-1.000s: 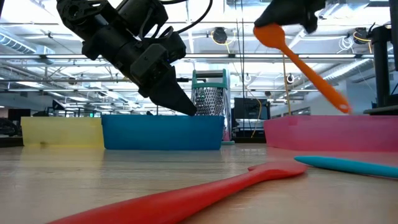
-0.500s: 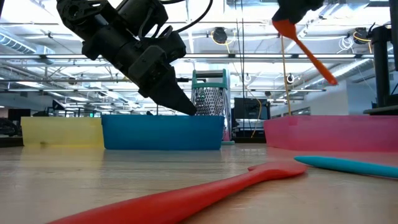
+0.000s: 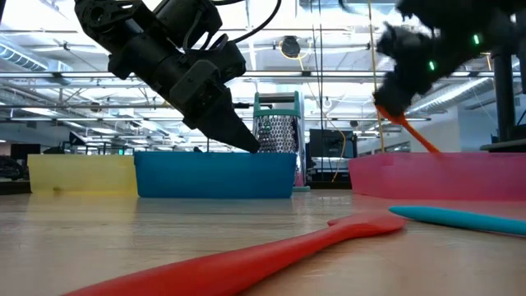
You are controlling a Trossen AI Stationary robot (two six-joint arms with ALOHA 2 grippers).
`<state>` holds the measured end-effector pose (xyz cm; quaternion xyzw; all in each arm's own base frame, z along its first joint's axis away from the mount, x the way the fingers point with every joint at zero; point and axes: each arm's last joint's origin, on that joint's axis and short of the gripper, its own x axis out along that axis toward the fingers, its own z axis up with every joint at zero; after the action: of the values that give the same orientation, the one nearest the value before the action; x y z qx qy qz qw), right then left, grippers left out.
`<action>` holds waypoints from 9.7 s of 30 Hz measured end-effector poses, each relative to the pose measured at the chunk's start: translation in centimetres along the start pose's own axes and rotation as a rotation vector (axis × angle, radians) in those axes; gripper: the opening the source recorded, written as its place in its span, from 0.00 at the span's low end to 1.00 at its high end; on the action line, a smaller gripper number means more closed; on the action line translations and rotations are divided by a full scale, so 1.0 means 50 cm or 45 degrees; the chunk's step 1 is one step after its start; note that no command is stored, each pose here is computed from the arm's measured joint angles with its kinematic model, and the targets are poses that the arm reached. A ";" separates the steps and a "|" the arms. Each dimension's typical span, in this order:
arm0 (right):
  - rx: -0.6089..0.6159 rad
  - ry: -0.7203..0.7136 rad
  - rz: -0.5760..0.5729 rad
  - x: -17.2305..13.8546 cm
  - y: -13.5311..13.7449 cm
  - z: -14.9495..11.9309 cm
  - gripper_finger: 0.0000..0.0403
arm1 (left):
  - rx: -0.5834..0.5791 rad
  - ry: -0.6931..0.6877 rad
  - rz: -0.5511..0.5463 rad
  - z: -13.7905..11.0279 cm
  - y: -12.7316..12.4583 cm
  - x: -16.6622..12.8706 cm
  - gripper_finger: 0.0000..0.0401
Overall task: Pick & Place Kitchen Items
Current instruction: Put the orange spatula into the red bin, then put the red spatula into the red bin
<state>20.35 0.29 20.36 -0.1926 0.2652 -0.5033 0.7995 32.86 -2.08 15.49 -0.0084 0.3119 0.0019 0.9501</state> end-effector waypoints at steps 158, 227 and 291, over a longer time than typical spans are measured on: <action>0.486 -0.307 1.485 -0.183 0.150 -0.064 0.31 | -0.388 0.130 0.126 0.049 -0.355 0.181 0.53; 0.523 -0.067 1.516 -0.169 0.211 -0.116 0.31 | -0.106 0.239 0.053 0.072 -0.321 0.161 0.01; 0.166 -0.377 1.575 -0.082 0.275 -0.102 0.04 | -0.182 -0.019 0.179 0.159 -0.277 0.122 0.25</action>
<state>25.39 9.58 9.38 -0.0222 0.1829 0.0681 0.9805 42.61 -15.79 18.49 -0.0541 0.3038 0.0909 0.9468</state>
